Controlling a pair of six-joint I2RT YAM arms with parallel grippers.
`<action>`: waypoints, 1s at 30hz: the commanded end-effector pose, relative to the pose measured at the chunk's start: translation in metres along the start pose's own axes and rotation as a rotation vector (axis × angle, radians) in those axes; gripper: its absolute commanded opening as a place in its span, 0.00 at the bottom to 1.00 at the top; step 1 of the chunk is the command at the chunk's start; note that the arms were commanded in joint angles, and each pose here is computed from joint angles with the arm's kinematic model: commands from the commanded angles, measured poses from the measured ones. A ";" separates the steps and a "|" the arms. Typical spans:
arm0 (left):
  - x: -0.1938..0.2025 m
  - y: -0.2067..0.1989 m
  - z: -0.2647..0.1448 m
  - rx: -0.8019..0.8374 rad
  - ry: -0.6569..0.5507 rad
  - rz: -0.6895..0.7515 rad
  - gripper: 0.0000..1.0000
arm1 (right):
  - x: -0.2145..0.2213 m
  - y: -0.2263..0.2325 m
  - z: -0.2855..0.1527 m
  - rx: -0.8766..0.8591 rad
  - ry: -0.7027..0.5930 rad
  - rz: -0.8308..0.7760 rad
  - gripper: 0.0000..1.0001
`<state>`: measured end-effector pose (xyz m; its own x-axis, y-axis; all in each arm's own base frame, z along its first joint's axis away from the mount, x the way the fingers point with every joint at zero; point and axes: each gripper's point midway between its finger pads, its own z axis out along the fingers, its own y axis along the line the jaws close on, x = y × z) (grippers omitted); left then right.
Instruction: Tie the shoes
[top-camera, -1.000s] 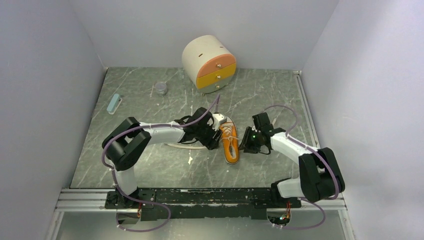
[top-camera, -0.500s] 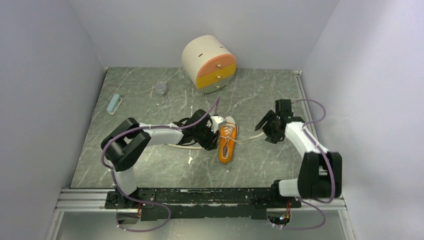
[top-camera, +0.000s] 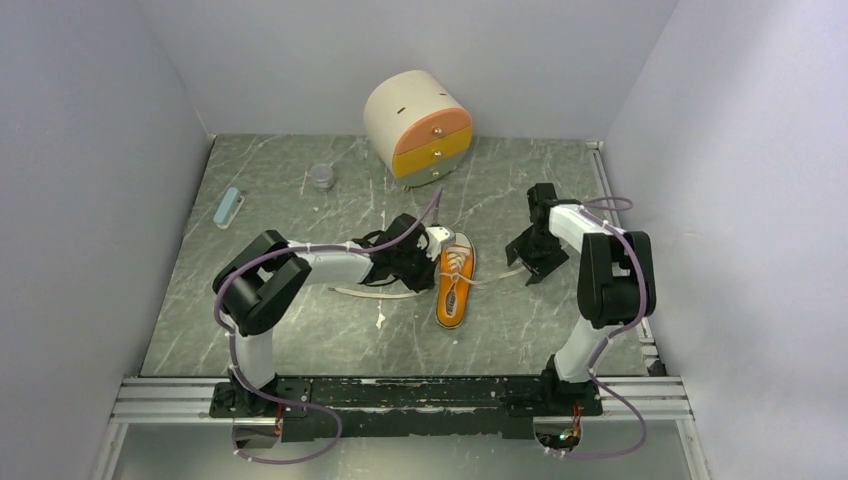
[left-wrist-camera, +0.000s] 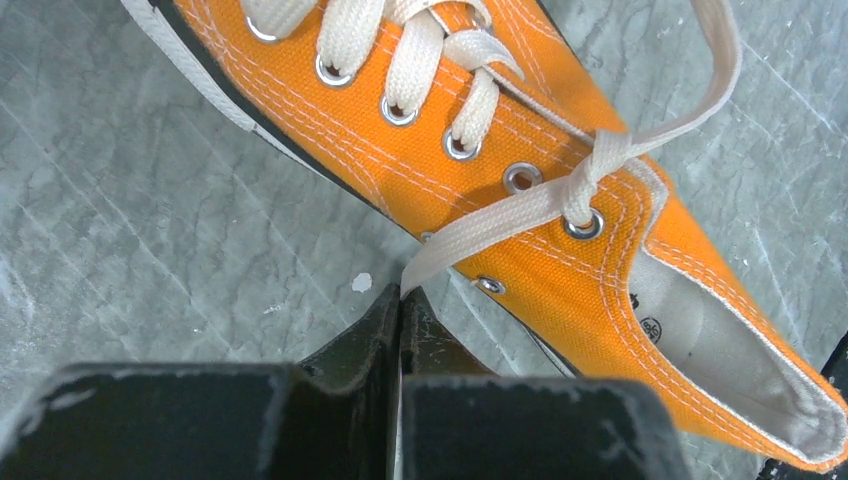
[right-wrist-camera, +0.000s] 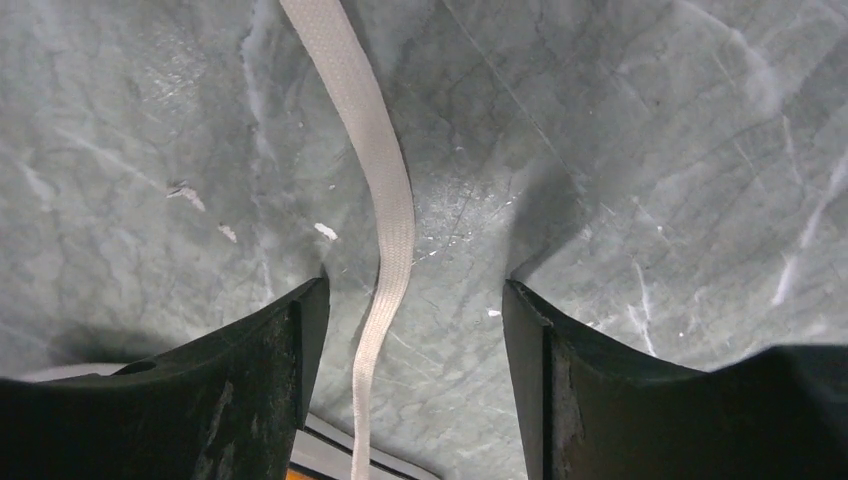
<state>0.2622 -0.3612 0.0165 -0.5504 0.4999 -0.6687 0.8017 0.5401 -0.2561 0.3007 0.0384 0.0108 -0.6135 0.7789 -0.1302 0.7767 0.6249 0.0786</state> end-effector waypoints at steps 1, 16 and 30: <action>0.008 0.005 -0.012 -0.038 0.039 0.002 0.05 | 0.002 -0.023 0.015 0.224 -0.029 0.046 0.65; -0.046 -0.016 -0.040 0.020 -0.174 0.067 0.05 | -0.015 0.041 -0.036 -0.228 -0.168 -0.303 0.00; -0.076 -0.028 -0.056 0.048 -0.476 0.316 0.05 | 0.115 0.182 -0.183 -1.239 0.037 -0.982 0.00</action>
<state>0.2613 -0.3615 0.0719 -0.3462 0.3635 -0.8649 0.8738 0.4606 -0.1562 0.3659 0.1823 0.1787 -0.7900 0.2331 -0.5671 -0.2573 0.7135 0.6517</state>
